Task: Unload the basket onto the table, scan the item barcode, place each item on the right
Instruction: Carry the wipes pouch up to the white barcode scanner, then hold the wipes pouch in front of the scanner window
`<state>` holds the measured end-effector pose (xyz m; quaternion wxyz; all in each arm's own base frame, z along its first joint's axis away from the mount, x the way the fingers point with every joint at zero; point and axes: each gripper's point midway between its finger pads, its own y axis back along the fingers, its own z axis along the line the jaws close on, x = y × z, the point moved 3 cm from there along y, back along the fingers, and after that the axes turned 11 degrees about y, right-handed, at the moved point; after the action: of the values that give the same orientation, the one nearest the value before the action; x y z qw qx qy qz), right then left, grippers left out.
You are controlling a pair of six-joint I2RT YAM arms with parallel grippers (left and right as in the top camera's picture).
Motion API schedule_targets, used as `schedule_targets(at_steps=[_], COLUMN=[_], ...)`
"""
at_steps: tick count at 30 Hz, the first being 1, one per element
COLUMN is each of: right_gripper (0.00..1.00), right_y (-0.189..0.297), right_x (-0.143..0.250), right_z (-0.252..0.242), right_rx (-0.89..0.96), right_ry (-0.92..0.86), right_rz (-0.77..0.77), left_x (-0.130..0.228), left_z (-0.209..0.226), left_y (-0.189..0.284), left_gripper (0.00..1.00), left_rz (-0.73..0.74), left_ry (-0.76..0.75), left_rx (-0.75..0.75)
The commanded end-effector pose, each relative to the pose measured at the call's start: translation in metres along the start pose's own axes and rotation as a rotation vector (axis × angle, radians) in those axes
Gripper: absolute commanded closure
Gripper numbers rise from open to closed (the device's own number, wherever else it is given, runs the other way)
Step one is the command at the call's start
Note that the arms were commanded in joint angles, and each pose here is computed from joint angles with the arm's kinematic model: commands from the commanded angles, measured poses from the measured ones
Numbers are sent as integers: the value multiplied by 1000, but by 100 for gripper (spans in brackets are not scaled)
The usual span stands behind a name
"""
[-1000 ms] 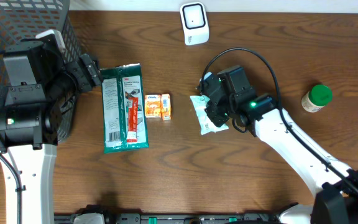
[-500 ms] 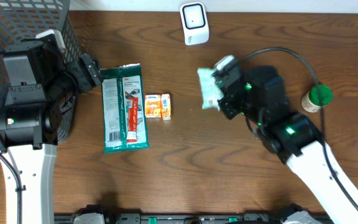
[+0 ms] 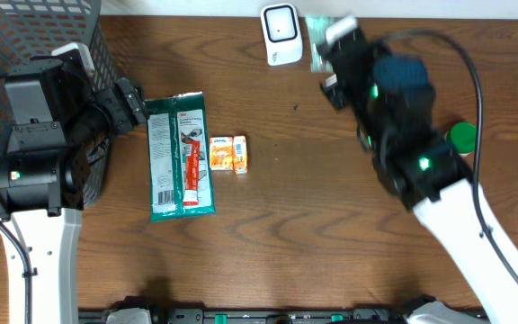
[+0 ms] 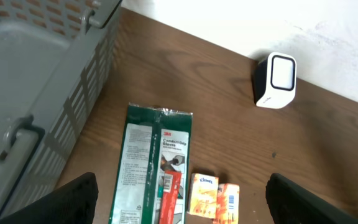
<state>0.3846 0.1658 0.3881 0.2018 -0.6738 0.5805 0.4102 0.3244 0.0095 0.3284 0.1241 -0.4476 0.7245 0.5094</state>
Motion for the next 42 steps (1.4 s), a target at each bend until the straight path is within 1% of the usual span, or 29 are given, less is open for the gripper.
schedule_targets(at_steps=[1,6,8,11,13,19,22,25,29,33,36,42], right_gripper=[99,99,99,99,99,99,99,99,99,99,99,99], right_y=[-15,-58,-73,-101,-120,-173,-206,-235,-267,-290,-298,-299], right_x=[-37,-59,-68,-82,-81,-44,-22,-3,27,58,71,74], right_z=[-29,-41,-43,-37,-30,1,15,34,65,94,111,130], right_rx=[80,90,116,144,174,221,291,347,380,410,395,359], right_ry=[37,70,75,97,103,200,268,360,525,658,698,714], right_rz=[6,136,138,95,85,182,213,224,258,284,292,297], left_x=[-2,-2,-2,-2,-2,-2,-2,-2,-2,-2,-2,-2], left_z=[0,0,0,0,0,0,0,0,0,0,0,0], left_y=[2,2,2,2,2,2,2,2,2,2,2,2], left_gripper=[13,13,13,13,13,13,13,13,13,13,13,13], left_rz=[-4,-4,-4,-4,-4,-4,-4,-4,-4,-4,-4,-4], left_ry=[-10,-10,-10,-10,-10,-10,-10,-10,-10,-10,-10,-10], left_rx=[5,5,5,5,5,5,5,5,5,5,5,5])
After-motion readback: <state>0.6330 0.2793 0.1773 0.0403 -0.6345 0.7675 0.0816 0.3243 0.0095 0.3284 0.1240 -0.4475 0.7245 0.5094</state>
